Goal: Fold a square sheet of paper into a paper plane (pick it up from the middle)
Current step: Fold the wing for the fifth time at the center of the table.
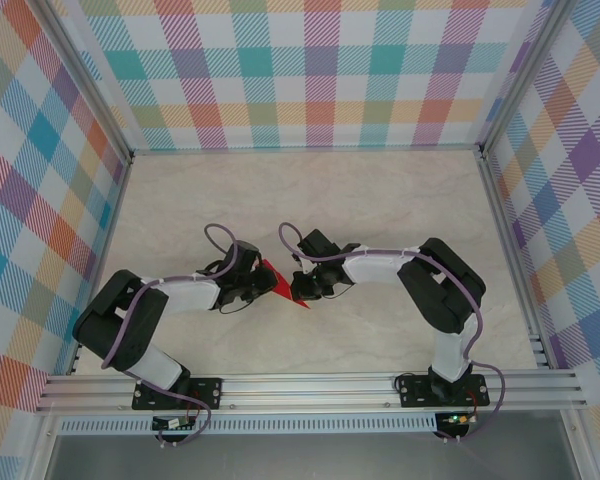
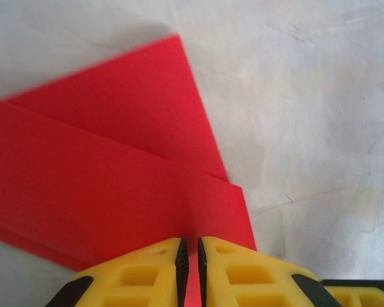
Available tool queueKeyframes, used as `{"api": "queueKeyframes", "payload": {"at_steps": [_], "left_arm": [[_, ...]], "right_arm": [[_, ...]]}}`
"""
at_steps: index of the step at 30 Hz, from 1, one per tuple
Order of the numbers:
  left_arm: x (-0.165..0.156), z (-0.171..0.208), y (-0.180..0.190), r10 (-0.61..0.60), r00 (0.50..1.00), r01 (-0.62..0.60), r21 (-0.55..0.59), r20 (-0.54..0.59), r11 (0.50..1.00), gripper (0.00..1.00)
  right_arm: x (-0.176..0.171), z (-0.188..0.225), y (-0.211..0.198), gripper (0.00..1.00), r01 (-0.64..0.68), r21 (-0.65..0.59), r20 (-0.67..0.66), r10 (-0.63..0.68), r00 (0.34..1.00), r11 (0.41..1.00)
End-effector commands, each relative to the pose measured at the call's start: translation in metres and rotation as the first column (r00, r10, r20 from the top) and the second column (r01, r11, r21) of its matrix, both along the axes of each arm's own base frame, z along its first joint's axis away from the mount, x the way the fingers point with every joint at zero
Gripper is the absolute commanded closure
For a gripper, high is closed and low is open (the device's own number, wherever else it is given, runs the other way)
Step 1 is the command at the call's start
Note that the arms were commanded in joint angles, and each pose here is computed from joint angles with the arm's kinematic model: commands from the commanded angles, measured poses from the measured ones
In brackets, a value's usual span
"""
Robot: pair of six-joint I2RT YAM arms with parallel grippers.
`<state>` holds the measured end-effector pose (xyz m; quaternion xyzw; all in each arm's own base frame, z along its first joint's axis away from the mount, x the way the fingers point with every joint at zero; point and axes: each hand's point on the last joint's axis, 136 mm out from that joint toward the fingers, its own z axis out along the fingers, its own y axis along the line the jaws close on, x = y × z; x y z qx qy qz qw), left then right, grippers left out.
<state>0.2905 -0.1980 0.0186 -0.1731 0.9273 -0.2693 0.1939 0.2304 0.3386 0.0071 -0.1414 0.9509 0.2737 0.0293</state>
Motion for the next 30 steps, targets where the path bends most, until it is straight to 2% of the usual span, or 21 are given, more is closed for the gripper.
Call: {"api": "queueKeyframes", "payload": {"at_steps": [1, 17, 24, 30], "left_arm": [[-0.011, -0.029, 0.061, 0.136, 0.989, -0.119, 0.211, -0.064, 0.970, 0.83], [0.004, -0.032, 0.114, 0.203, 0.976, -0.178, 0.255, -0.074, 0.950, 0.83], [0.014, -0.022, 0.123, 0.219, 0.974, -0.197, 0.262, -0.058, 0.945, 0.83], [0.021, -0.007, 0.132, 0.237, 0.971, -0.215, 0.299, -0.036, 0.930, 0.83]], "right_arm": [[-0.044, -0.078, -0.092, 0.92, 0.001, -0.417, -0.132, -0.062, 0.989, 0.909], [-0.045, -0.081, -0.093, 0.93, 0.004, -0.421, -0.133, -0.066, 0.989, 0.907], [-0.045, -0.079, -0.091, 0.92, 0.004, -0.412, -0.133, -0.065, 0.989, 0.911], [-0.038, -0.069, -0.072, 0.90, 0.005, -0.321, -0.121, -0.046, 0.992, 0.947]]}}
